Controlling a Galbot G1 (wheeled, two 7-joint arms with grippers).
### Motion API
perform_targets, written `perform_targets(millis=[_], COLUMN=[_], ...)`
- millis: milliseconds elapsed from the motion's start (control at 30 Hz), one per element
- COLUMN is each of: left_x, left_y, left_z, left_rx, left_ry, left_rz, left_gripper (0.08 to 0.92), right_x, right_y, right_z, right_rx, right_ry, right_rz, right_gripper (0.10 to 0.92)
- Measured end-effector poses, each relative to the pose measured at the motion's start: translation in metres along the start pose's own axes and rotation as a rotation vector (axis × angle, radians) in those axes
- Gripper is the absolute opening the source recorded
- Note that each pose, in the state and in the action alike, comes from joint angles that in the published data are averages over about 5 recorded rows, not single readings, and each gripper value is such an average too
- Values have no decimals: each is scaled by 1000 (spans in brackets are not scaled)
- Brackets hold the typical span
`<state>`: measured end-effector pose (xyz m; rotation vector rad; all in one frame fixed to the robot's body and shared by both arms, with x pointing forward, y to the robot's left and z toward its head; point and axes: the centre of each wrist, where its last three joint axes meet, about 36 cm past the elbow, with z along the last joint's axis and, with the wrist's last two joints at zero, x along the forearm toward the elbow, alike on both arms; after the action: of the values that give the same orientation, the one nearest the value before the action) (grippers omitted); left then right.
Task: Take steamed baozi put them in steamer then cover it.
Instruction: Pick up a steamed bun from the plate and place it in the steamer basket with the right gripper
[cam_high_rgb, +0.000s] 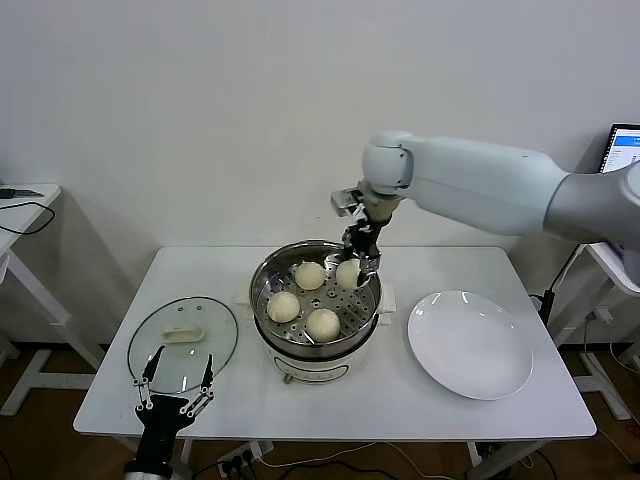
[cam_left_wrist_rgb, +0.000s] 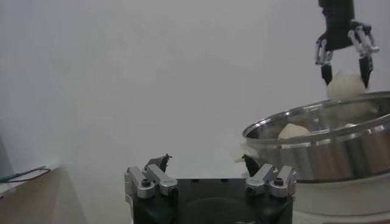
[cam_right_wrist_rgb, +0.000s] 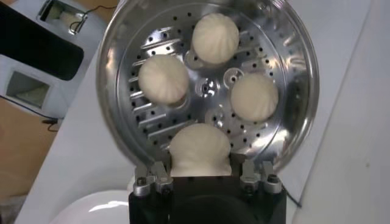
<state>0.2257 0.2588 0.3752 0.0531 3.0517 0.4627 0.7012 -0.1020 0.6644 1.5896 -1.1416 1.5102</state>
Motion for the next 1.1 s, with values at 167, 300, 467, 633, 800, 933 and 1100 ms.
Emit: perform_targets(millis=[167,300,467,633,800,933,1100], left_x=[0,0,0,0,1,1,1], left_y=[2,2,2,2,2,2,1], left_z=[1,2,2,2,2,2,1], left_rx=[-3,-4,-4,-4,-3,-3,-4], left_ry=[0,2,1,1,2,2,-1], left_rz=[-5,-7,-9,-10,-10,-10,-6], left_gripper=[823,823,823,823,823,823,823], right_x=[-20,-34,-51,-63,-67,-65,-58], right_y=[-4,-7,-8,-8,-8,-6,-3], right_z=[-5,-7,-8,-8,-8,-8,-6], right_rx=[2,0,-3,-3,-1,5,15], right_ry=[15,26,36,46,52,56,48], right_rz=[-10,-14,-18,-19,-16,-13,-3], right_gripper=[636,636,636,643,696,789,821])
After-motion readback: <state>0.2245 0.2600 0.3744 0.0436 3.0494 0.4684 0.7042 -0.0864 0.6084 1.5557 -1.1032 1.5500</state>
